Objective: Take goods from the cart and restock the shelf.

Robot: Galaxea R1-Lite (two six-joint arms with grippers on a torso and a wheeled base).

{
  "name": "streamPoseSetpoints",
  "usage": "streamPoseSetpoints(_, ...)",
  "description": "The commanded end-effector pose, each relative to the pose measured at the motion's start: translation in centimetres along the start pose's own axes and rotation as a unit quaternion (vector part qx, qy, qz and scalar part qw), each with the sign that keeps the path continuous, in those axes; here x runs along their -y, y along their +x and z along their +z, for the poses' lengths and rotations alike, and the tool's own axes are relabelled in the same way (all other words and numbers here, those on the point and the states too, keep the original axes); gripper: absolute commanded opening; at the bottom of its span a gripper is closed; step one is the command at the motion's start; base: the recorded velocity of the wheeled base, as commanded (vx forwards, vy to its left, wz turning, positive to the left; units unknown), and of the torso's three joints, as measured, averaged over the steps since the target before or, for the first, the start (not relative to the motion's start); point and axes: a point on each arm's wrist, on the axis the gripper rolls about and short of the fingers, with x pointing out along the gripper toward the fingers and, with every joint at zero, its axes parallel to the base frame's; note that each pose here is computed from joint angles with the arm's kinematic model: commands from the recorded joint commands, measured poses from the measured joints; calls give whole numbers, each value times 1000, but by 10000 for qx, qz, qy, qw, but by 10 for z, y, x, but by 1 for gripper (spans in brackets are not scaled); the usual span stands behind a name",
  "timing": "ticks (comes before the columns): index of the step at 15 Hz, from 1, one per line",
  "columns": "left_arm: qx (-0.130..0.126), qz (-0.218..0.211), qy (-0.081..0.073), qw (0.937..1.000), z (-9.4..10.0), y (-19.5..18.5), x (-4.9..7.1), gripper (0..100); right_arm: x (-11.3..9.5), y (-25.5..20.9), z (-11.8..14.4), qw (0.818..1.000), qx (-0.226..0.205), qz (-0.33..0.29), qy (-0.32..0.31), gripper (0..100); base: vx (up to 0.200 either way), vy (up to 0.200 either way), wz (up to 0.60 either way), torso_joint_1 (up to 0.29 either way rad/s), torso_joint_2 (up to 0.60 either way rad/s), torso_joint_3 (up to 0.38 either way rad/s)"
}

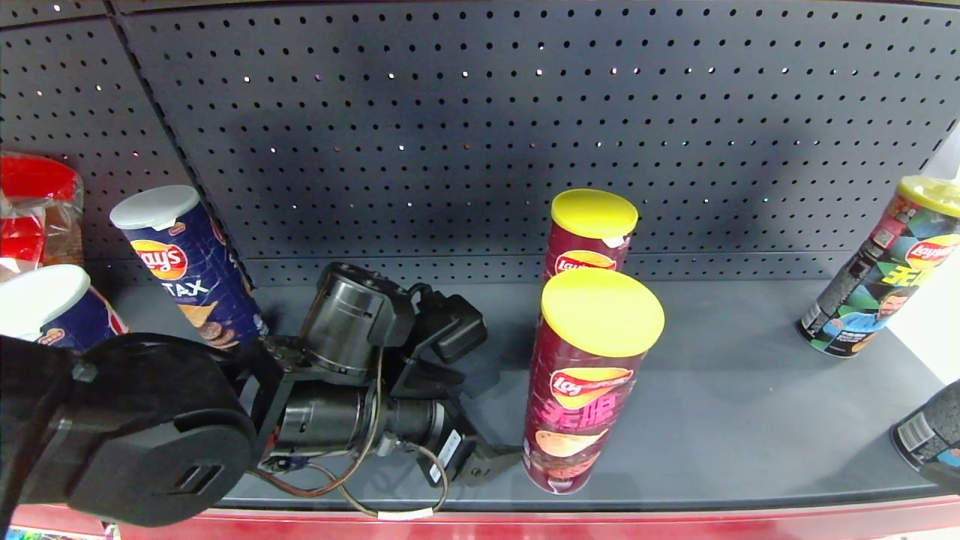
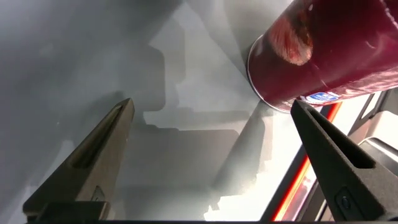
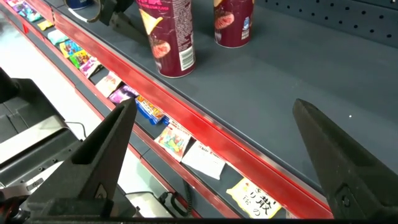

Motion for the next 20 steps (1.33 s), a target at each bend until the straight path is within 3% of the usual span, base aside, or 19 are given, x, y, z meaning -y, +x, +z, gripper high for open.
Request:
streamPoseSetpoints(1, 0, -42, 24, 10000, 2, 3, 2, 100, 0, 1, -1, 10000, -29, 13, 8, 100, 0, 0, 0, 0, 0, 0)
streamPoseSetpoints(20, 6, -46, 27, 10000, 5, 9, 2, 100, 0, 0, -1, 10000, -14, 4, 11, 100, 0, 0, 0, 0, 0, 0)
